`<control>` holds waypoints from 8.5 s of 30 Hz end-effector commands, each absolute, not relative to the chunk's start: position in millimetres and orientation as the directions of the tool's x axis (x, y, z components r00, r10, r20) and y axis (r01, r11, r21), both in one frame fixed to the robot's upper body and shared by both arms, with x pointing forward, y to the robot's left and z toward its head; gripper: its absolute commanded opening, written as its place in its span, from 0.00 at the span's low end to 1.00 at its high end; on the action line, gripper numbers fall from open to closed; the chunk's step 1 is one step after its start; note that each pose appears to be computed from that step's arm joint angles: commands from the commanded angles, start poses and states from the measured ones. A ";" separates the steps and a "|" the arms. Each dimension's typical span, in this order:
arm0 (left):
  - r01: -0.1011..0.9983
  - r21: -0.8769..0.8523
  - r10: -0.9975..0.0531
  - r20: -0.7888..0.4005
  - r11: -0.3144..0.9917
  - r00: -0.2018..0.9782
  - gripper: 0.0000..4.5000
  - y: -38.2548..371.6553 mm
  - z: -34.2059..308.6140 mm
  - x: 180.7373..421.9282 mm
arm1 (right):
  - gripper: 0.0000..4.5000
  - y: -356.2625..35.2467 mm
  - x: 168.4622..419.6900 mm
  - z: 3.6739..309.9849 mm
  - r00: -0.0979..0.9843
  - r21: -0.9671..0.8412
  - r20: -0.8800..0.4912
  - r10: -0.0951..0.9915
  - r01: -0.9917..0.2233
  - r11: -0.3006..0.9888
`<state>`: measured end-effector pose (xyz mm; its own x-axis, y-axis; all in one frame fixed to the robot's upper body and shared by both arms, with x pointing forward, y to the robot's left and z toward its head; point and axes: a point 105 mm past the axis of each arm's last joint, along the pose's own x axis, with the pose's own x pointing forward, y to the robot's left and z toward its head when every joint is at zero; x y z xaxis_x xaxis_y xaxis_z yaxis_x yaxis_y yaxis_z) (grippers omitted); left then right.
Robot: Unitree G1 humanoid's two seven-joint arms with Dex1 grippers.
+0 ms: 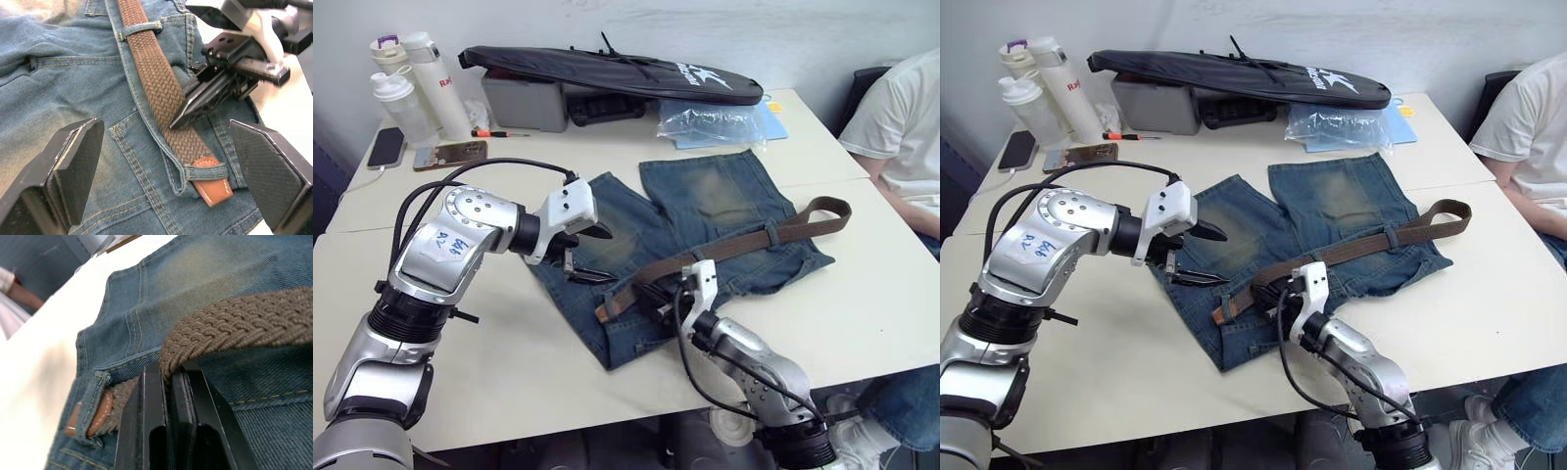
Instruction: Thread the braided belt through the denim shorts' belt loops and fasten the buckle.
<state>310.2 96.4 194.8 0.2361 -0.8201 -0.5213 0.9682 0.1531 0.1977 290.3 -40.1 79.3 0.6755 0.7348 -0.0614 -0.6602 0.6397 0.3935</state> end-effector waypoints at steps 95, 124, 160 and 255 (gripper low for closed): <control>0.963 0.236 -0.818 -0.524 0.130 0.239 1.00 93.1 187.3 310.9 | 0.69 -49.8 276.3 93.9 0.595 0.821 -0.140 0.792 -0.378 0.429; 0.723 -0.361 -0.782 -0.482 0.589 0.396 1.00 184.0 147.8 248.0 | 0.99 -114.7 254.2 198.0 0.247 -0.284 -0.538 0.806 -0.953 0.102; 0.334 -0.812 -0.865 -0.373 0.479 0.335 1.00 138.6 110.2 269.5 | 0.99 -112.5 269.9 198.0 0.356 -0.357 -0.519 0.777 -0.916 0.182; -0.083 -0.356 -0.156 -0.591 0.931 0.792 0.99 386.4 172.2 188.3 | 0.00 -96.4 314.3 128.9 0.182 -0.109 -0.667 0.723 -0.983 0.147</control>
